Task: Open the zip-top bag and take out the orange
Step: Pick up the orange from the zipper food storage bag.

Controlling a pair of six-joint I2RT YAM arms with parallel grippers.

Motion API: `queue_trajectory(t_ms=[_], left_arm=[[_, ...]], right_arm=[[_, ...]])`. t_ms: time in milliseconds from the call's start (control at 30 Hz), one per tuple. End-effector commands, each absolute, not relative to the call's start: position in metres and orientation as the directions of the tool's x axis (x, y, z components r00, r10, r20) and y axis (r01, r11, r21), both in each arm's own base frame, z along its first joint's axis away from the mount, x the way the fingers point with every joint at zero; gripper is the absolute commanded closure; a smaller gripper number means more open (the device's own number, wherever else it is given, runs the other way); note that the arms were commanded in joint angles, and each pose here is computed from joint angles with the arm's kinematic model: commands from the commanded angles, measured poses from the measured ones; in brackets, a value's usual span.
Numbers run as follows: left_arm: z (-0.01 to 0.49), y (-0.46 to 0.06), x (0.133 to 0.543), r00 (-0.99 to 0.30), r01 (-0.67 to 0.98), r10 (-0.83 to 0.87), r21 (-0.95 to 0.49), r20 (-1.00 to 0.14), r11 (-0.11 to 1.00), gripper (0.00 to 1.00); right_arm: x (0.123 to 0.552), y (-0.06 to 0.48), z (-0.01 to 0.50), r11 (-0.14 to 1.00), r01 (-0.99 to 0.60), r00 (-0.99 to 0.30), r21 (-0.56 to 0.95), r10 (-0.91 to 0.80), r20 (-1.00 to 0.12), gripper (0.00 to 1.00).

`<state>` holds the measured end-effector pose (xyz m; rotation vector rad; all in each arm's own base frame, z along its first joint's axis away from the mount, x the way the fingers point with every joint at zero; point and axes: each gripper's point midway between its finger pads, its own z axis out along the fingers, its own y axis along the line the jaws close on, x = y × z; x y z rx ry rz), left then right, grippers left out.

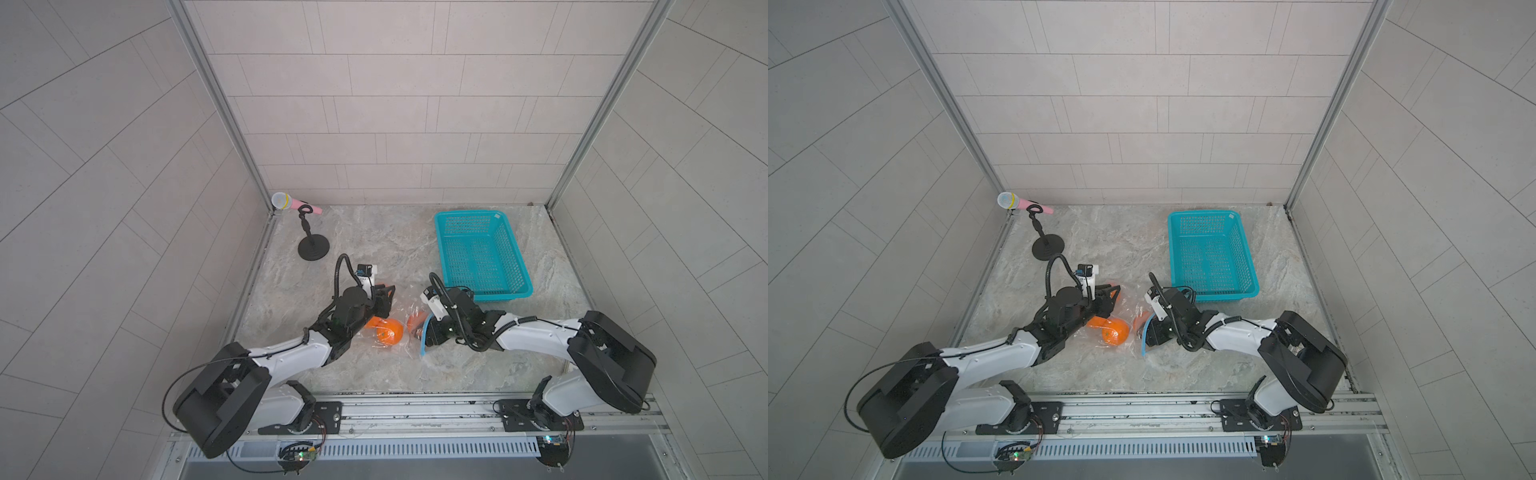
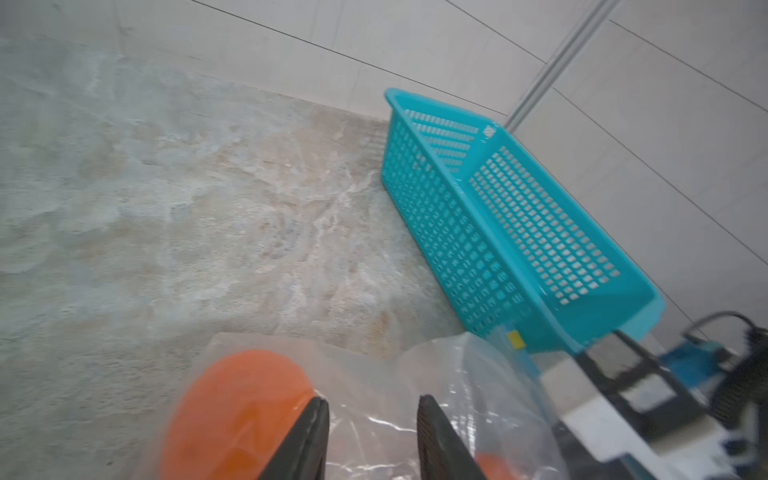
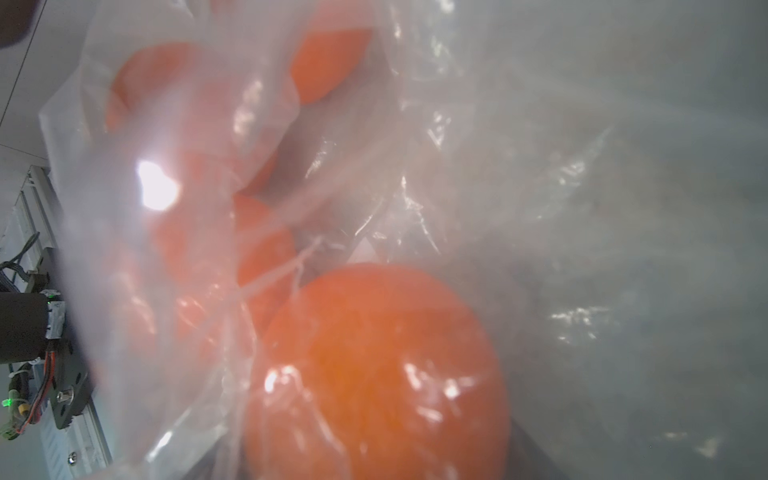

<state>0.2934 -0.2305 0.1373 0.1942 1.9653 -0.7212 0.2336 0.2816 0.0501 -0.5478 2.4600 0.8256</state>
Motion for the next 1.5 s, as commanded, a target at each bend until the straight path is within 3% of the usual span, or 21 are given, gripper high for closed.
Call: queue_trajectory(t_ms=[0,300,500,833,967,1233,1467], left_arm=[[0.136,-0.248,0.28,-0.537,0.446,-0.166,-0.445,-0.827,0.777,0.57],[0.104,-0.27,0.293,-0.566,0.438,-0.259,-0.552,-0.783,0.71,0.55],[0.075,-0.252,0.317,-0.533,0.343,-0.196,-0.422,-0.823,0.839,0.57],[0.05,-0.22,0.312,-0.518,0.271,-0.176,-0.356,-0.837,0.894,0.59],[0.045,-0.209,0.312,-0.523,0.245,-0.169,-0.337,-0.836,0.909,0.61],[0.056,-0.211,0.312,-0.508,0.262,-0.192,-0.363,-0.84,0.894,0.62],[0.062,-0.21,0.314,-0.5,0.261,-0.187,-0.353,-0.846,0.898,0.62]], right_arm=[[0.234,0.278,0.042,0.742,-0.494,-0.803,0.453,-0.189,-0.565,0.33],[0.231,0.275,0.041,0.727,-0.457,-0.812,0.512,-0.107,-0.573,0.33],[0.225,0.271,0.023,0.733,-0.441,-0.827,0.518,-0.109,-0.551,0.33],[0.214,0.261,0.021,0.726,-0.436,-0.825,0.532,-0.086,-0.559,0.34],[0.215,0.25,0.025,0.757,-0.427,-0.814,0.494,-0.084,-0.575,0.34],[0.219,0.25,0.083,0.775,-0.468,-0.784,0.425,-0.142,-0.605,0.34],[0.205,0.211,0.056,0.869,-0.357,-0.838,0.344,-0.135,-0.529,0.33]])
